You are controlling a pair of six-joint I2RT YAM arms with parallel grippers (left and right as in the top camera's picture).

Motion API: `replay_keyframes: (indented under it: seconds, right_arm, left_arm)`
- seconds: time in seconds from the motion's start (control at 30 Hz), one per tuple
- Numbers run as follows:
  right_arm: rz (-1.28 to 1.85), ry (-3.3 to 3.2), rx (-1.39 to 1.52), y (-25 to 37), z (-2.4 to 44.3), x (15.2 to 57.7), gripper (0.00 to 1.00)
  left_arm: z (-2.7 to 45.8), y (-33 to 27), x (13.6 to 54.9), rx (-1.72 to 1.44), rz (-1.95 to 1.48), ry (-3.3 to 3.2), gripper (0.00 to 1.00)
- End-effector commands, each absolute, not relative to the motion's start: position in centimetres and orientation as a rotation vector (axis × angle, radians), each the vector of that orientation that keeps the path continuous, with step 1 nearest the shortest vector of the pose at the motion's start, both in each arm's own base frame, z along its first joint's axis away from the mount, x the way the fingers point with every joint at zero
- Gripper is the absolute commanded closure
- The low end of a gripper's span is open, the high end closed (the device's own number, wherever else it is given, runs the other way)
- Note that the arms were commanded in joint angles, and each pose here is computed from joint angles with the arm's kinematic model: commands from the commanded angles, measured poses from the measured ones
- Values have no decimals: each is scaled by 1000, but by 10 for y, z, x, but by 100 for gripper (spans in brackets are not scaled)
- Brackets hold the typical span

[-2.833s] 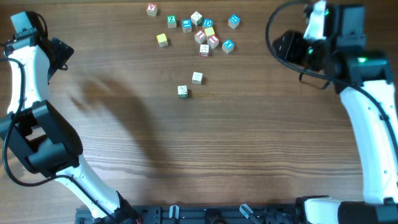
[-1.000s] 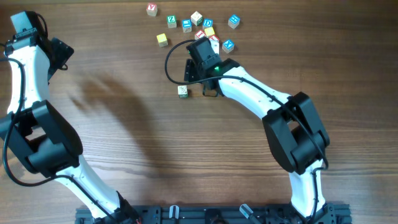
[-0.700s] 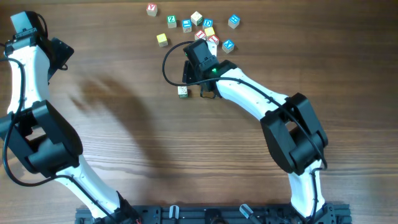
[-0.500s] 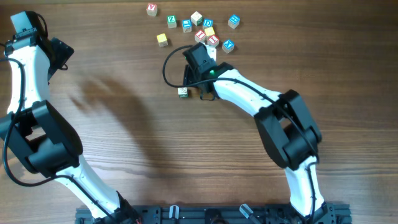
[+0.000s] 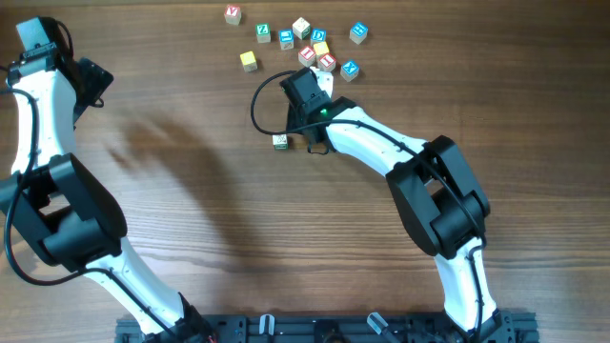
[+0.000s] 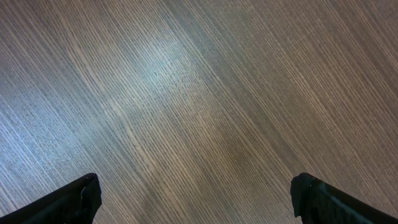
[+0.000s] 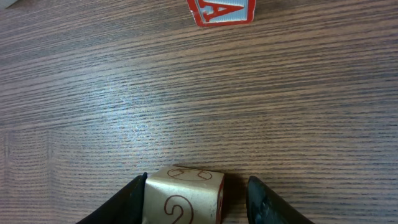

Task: Form a circle
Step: 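Lower the right gripper and grasp the 2 block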

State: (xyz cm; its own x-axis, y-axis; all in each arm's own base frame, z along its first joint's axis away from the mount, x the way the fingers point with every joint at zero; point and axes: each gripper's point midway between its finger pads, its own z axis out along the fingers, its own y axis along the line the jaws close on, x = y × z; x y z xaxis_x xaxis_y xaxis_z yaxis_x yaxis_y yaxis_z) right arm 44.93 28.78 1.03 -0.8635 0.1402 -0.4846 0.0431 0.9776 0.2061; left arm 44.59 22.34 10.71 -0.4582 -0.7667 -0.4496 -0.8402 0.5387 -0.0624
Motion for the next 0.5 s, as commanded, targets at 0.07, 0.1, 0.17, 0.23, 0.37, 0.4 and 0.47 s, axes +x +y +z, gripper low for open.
replay_keyframes:
  seconds: [0.07,0.1,0.17,0.23,0.37,0.4,0.47]
  right_arm:
    - [257,2557,146,287,26,457,48]
    - [259,2553,142,288,27,457,49]
    - [256,2545,113,289,28,459,50]
    - [255,2542,100,289,29,459,50]
    - [254,2537,83,290,32,460,50]
    - [258,2531,84,290,35,460,50]
    - [265,2524,85,290,40,461,53]
  left_arm:
    - [117,226,447,-1297,232,2335,0]
    - [117,226,447,-1297,232,2335,0]
    - [117,226,447,-1297,232,2335,0]
    - [117,226,447,-1297,232,2335,0]
    - [117,226,447,-1297,232,2335,0]
    - [117,226,447,-1297,232,2335,0]
    - [117,226,447,-1297,232,2335,0]
